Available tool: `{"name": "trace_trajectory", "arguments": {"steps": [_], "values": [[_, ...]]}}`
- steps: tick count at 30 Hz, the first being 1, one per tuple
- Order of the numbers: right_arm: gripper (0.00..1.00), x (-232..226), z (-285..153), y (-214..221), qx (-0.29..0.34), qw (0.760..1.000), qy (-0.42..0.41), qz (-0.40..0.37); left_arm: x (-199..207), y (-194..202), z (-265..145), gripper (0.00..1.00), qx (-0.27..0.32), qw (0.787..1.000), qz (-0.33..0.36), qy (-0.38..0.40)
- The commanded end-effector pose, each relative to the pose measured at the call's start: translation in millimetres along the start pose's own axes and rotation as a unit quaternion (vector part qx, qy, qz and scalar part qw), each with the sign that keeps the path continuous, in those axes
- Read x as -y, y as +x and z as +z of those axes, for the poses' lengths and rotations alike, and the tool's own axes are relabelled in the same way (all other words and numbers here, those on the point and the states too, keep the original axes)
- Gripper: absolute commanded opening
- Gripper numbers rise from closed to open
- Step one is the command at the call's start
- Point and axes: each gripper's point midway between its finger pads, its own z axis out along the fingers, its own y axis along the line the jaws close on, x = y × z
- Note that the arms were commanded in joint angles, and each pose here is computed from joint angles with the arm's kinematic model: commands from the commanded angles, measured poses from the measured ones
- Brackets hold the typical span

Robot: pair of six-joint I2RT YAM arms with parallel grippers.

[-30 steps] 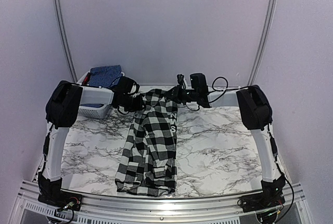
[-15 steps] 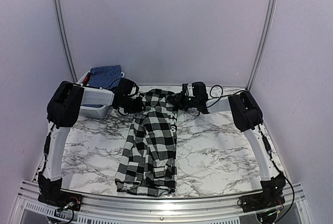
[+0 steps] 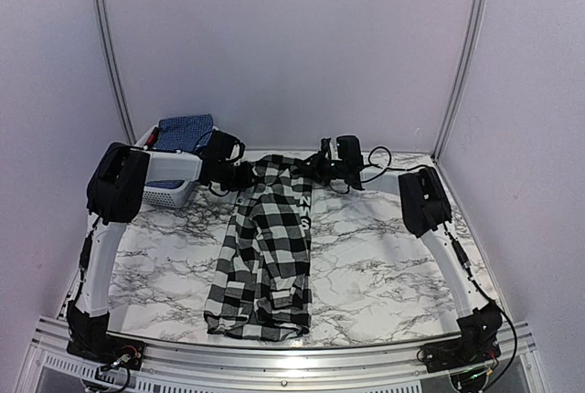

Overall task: Fold and stack the long sleeve shirts
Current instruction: Fold the 1/3-folded shirt at the center of the board.

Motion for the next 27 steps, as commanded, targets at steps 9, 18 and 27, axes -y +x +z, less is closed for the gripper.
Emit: {"name": "trace_trajectory", "arguments": {"steps": [9,18,27], "values": [[0.27,-133.9,-59.9,-1.5,0.010,0.989,-0.007,-0.146,63.4,-23.3,-90.4,0.24,0.040,0.998,0.040,0.042],[0.27,-174.4,-72.8,144.8,-0.081,0.987,-0.062,-0.121,28.4,96.2,-155.8,0.14,-0.002,0.999,-0.011,0.032],[0.27,-163.0,-47.4,215.2,-0.125,0.988,-0.059,-0.073,15.5,179.7,-197.4,0.14,-0.030,0.999,-0.024,0.019]]}}
